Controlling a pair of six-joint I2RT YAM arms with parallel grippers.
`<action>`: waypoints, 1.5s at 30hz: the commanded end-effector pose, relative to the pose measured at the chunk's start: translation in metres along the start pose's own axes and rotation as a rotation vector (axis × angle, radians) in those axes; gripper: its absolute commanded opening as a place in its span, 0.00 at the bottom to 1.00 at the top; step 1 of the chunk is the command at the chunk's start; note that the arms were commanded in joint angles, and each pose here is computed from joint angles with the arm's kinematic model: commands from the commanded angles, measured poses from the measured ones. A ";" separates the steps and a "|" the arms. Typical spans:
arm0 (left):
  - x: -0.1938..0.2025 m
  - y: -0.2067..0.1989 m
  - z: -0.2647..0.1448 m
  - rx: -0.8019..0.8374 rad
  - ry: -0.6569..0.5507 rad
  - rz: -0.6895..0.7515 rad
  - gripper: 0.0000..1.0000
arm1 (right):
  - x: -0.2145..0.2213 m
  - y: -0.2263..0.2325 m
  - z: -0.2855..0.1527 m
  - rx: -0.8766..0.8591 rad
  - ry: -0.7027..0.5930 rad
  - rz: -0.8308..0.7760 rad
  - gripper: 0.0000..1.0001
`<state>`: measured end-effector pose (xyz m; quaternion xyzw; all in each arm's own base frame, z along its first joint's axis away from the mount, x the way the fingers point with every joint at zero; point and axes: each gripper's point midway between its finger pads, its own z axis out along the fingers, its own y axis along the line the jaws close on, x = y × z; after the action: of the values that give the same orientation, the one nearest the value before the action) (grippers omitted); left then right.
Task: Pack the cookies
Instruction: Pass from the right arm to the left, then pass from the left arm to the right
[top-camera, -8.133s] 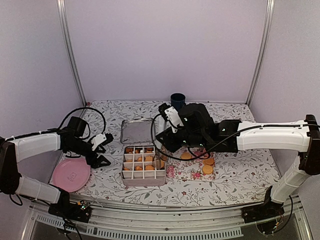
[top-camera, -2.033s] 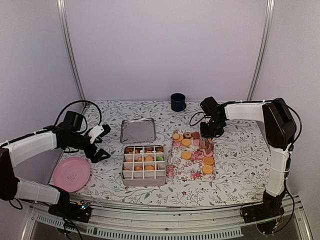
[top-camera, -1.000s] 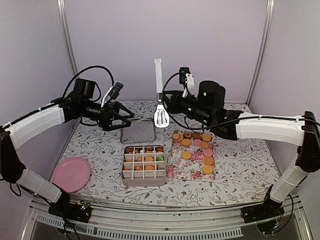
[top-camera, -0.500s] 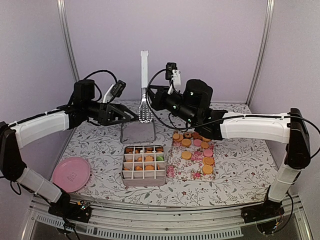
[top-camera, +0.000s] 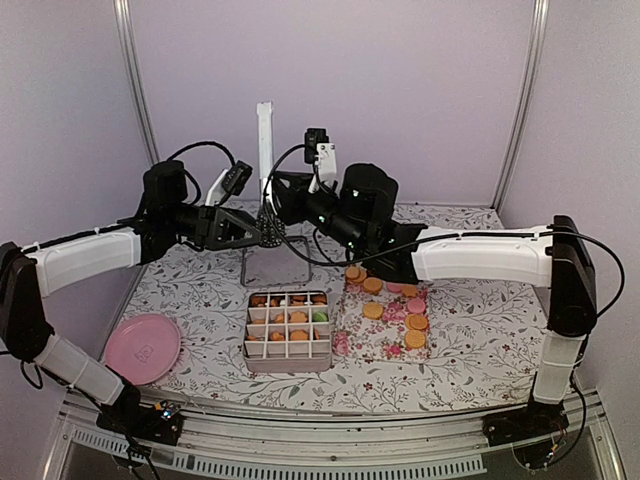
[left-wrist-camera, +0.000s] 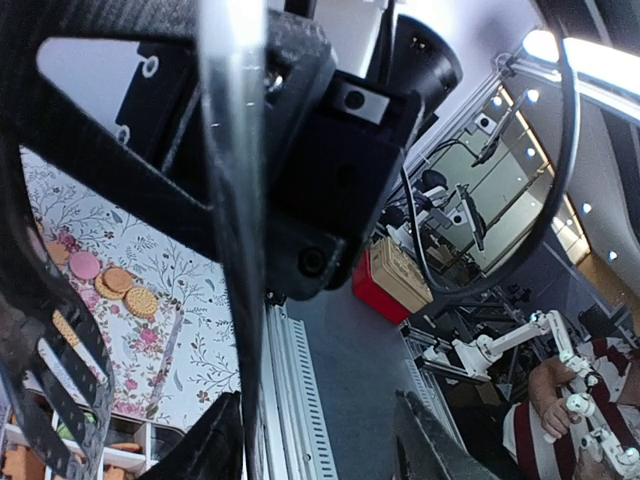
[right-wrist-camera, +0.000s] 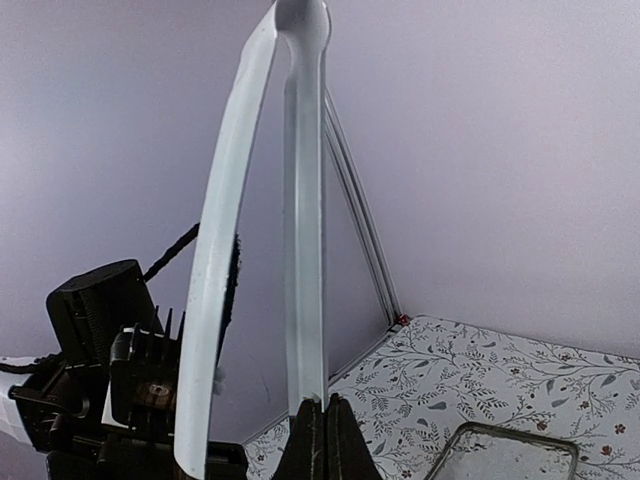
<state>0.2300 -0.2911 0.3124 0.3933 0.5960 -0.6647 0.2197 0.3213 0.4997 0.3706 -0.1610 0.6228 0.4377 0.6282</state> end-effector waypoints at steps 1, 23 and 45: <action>0.000 0.001 0.001 0.010 0.001 0.018 0.46 | -0.023 0.017 0.004 -0.030 -0.094 -0.019 0.00; 0.052 0.054 -0.010 -0.325 0.284 0.278 0.00 | -0.004 0.007 -0.082 -0.382 0.317 -0.099 0.99; 0.125 0.046 0.011 -0.293 0.637 0.368 0.00 | 0.024 0.042 -0.133 -0.674 0.564 -0.166 0.94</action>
<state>0.1928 -0.2839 0.1780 0.6260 0.6612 -0.3674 0.1895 0.2208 0.4247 0.3567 -0.4713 0.5936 0.4808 0.4408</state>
